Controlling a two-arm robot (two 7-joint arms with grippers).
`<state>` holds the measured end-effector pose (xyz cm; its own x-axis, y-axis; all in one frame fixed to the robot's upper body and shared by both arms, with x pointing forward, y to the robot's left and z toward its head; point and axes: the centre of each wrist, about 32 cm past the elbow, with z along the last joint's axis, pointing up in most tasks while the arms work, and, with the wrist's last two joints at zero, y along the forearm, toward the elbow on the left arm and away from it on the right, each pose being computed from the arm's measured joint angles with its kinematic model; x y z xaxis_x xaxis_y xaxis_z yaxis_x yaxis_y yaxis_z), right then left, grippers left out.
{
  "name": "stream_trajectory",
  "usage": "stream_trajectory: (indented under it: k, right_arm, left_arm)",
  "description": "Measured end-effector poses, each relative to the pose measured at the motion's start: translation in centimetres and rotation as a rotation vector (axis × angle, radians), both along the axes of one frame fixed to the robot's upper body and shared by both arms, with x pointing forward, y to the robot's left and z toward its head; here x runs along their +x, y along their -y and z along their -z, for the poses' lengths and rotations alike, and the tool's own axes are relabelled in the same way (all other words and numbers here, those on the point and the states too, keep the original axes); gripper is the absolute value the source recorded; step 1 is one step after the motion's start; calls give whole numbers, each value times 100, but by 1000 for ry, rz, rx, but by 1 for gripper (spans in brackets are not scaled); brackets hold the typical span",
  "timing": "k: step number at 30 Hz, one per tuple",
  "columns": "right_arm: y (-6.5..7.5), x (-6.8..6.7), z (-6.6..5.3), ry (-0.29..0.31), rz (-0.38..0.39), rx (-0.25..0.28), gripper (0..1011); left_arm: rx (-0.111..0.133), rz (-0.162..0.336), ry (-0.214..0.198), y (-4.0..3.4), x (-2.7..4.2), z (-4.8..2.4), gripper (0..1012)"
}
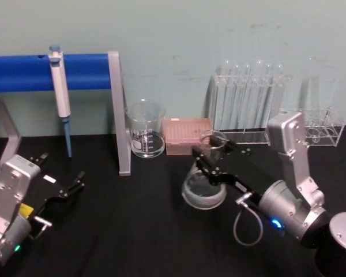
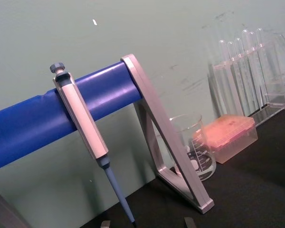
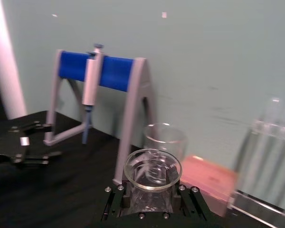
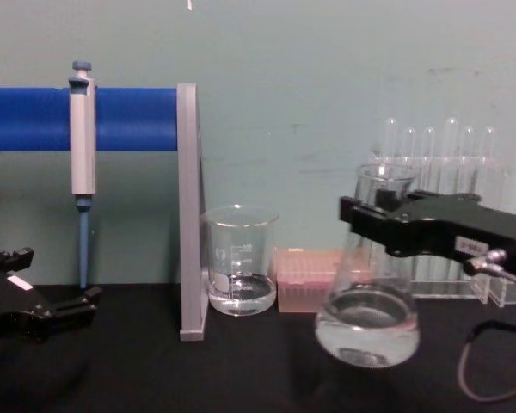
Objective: Grasp the erlenmeyer flask with one hand, shake it three times, then place it back.
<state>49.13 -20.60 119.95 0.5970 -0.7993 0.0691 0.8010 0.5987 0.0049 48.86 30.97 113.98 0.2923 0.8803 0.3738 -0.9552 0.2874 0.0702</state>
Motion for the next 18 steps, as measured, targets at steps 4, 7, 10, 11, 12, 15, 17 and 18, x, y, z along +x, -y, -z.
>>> stream_trajectory:
  k: [4, 7, 10, 11, 12, 15, 17, 18]
  right_arm:
    - [-83, -4, 1, -3, -49, 7, 451]
    - [-123, -9, 3, -5, -72, 10, 451]
    - [-167, -19, 8, -8, -101, 12, 450]
    - [-186, -26, 7, -10, -115, 12, 451]
    - [-195, -29, 6, -10, -122, 12, 451]
    - [-226, -39, 4, -11, -142, 12, 450]
    - [-254, -51, 1, -12, -160, 14, 451]
    - [-260, -53, -1, -11, -163, 14, 451]
  left_arm:
    - [0, 0, 0, 0, 0, 0, 1001]
    - [0, 0, 0, 0, 0, 0, 1001]
    - [0, 0, 0, 0, 0, 0, 1001]
    - [0, 0, 0, 0, 0, 0, 1001]
    - [0, 0, 0, 0, 0, 0, 1001]
    - [0, 0, 0, 0, 0, 0, 1001]
    - [0, 0, 0, 0, 0, 0, 1001]
    - [0, 0, 0, 0, 0, 0, 1001]
